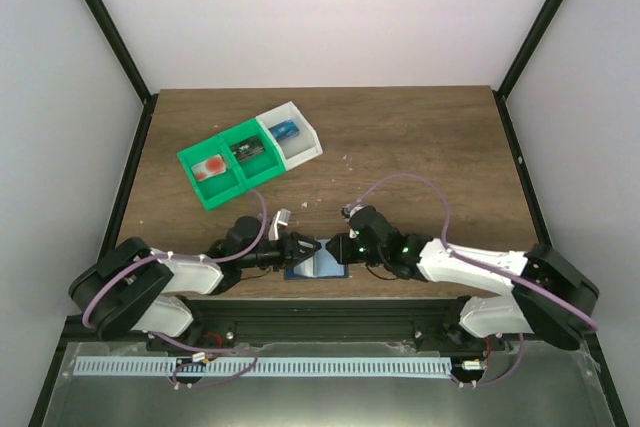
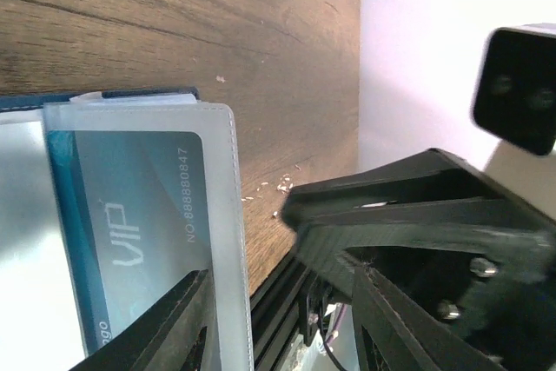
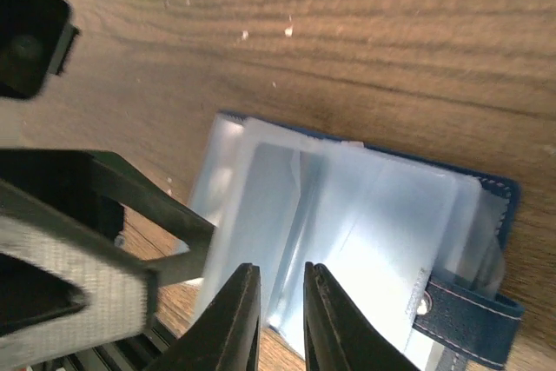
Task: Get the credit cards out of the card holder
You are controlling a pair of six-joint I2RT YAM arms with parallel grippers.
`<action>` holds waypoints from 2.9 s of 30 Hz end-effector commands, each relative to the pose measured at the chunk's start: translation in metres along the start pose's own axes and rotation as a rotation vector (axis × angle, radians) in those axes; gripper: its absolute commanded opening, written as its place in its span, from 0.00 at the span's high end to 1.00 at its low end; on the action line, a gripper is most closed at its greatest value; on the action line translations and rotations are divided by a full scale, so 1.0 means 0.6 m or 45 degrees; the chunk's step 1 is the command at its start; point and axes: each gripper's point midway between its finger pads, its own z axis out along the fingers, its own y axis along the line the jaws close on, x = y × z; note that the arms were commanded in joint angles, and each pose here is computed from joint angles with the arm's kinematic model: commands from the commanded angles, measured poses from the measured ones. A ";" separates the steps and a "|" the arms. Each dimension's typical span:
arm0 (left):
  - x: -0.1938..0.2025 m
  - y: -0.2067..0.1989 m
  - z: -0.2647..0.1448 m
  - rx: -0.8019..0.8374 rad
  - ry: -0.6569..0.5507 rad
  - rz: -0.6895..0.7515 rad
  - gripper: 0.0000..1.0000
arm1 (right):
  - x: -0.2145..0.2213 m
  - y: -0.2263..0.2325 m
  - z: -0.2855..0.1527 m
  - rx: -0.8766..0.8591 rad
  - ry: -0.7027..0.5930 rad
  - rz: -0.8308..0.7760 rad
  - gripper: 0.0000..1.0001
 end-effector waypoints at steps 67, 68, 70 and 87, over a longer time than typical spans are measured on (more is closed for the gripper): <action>0.010 0.082 0.036 -0.163 0.009 -0.014 0.74 | 0.068 -0.073 0.040 0.150 0.168 0.026 0.87; 0.011 0.082 0.035 -0.163 0.009 -0.015 0.76 | 0.068 -0.074 0.040 0.151 0.168 0.028 0.87; 0.011 0.082 0.035 -0.165 0.008 -0.015 0.80 | 0.070 -0.078 0.041 0.157 0.170 0.033 0.87; 0.016 0.084 0.030 -0.164 0.019 -0.023 1.00 | 0.076 -0.097 0.040 0.180 0.171 0.051 0.87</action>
